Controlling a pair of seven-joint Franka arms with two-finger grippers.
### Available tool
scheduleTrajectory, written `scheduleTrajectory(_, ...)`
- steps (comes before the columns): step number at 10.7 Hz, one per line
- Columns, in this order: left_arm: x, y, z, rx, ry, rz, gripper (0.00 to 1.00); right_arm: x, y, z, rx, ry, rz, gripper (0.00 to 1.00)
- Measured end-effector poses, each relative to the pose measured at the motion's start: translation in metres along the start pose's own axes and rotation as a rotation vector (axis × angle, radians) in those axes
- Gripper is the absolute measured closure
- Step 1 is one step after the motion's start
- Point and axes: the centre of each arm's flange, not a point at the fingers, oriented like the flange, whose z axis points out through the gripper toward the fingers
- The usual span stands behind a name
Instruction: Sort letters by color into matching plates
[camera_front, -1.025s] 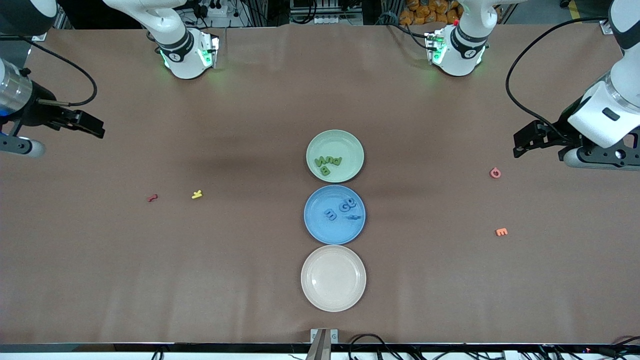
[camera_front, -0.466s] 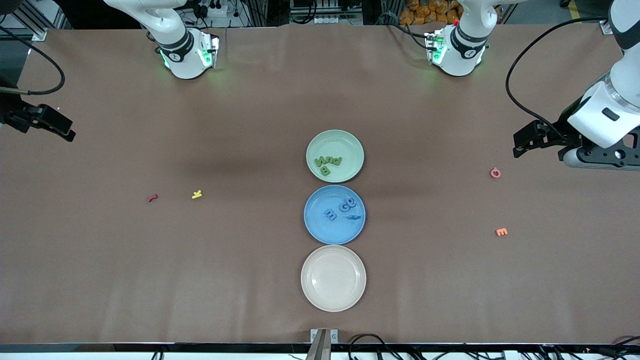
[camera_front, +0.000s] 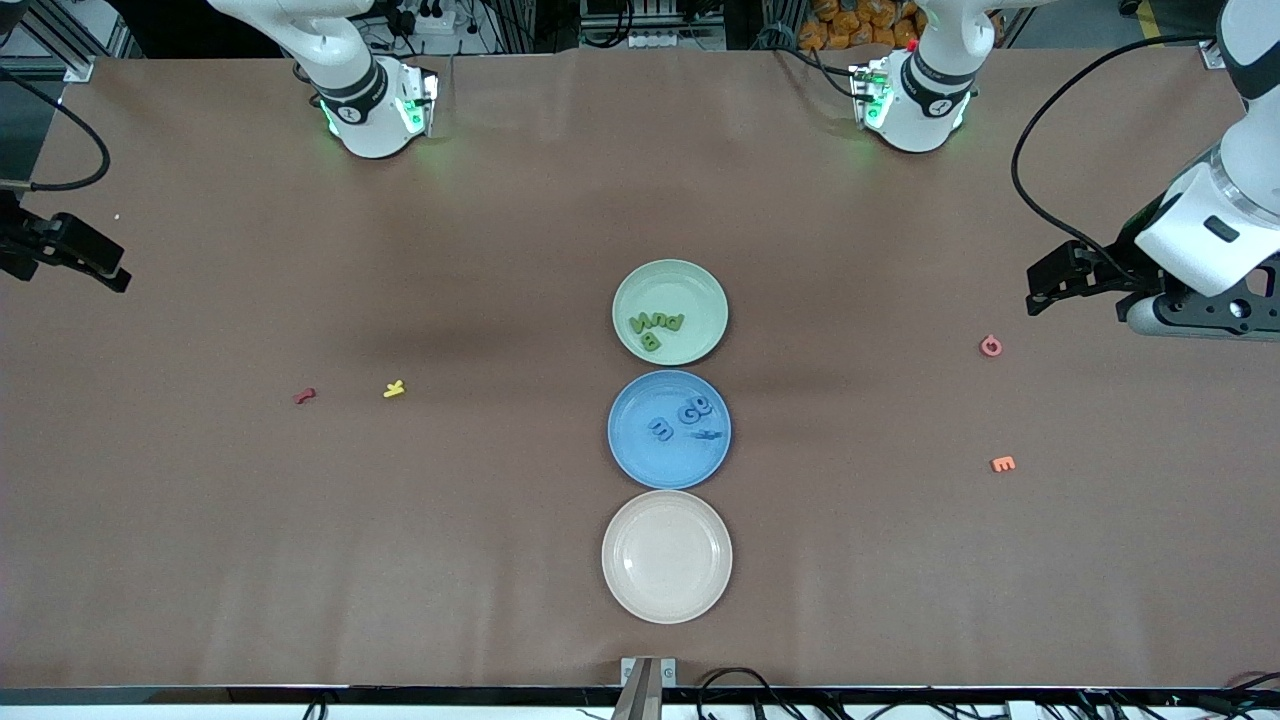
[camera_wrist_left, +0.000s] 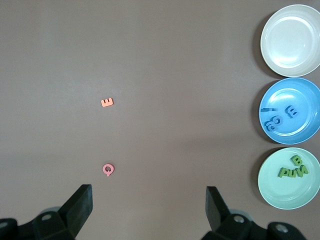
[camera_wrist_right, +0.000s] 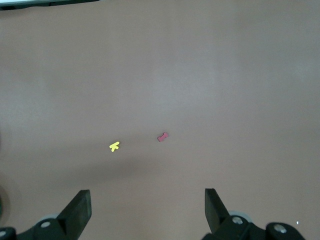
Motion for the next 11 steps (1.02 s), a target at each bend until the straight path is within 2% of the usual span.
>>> scheduleTrajectory(4,0.0,-0.0002,0.0,0.0,0.0,0.0,0.0,-0.0007,-0.0055,-0.0006,0.022,0.0,-0.103,0.0)
scheduleTrajectory(11,0.0,-0.0003,0.0001,0.0,0.0,-0.001,0.0,-0.0009,-0.0066,0.002,0.045,-0.006,-0.11,0.0)
